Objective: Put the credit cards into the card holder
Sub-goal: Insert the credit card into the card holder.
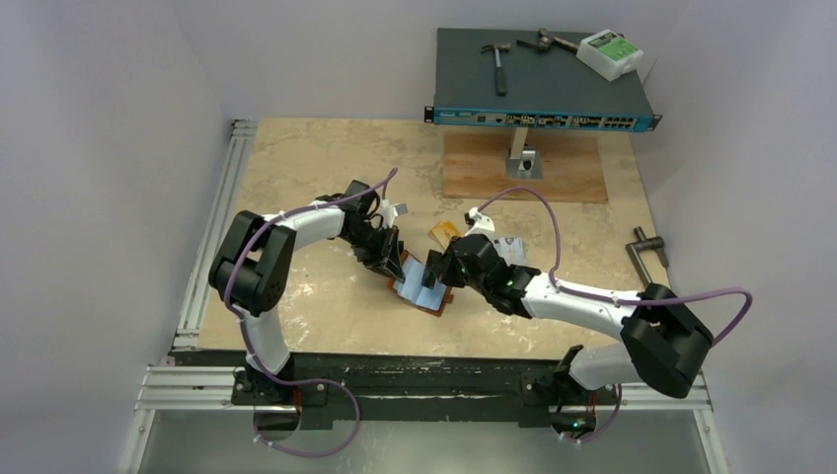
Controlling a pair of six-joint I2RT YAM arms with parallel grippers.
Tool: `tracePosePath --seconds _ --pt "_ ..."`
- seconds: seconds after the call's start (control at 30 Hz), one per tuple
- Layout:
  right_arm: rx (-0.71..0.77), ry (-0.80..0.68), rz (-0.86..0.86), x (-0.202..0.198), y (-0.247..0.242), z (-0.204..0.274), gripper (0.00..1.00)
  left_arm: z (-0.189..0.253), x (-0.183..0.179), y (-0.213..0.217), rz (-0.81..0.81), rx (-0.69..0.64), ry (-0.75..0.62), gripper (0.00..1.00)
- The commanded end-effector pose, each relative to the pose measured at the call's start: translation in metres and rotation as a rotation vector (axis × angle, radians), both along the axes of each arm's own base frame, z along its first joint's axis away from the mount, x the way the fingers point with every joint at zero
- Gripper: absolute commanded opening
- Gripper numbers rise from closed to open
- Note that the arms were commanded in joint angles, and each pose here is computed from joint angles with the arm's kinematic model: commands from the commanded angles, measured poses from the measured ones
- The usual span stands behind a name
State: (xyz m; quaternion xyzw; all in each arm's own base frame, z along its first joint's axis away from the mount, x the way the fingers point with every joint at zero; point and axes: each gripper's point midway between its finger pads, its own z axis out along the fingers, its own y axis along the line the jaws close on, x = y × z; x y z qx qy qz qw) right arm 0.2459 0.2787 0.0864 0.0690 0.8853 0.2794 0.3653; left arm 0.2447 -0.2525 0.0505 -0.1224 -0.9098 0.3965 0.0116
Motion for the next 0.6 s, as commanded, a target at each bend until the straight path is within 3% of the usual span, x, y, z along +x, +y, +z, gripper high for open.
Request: tracePosePath --seconds 0.0,0.37,0.57 --pt "0.004 -0.068 0.002 0.017 0.012 0.025 0.00 0.017 0.004 -0.003 0.007 -0.056 -0.040 0.00" --pt "0.024 -0.037 0.060 0.021 0.040 0.008 0.00 0.019 0.004 -0.005 0.007 -0.066 -0.039 0.00" --pt "-0.036 -0.016 0.052 0.017 0.034 -0.010 0.00 0.022 0.004 -0.006 0.002 -0.079 -0.035 0.00"
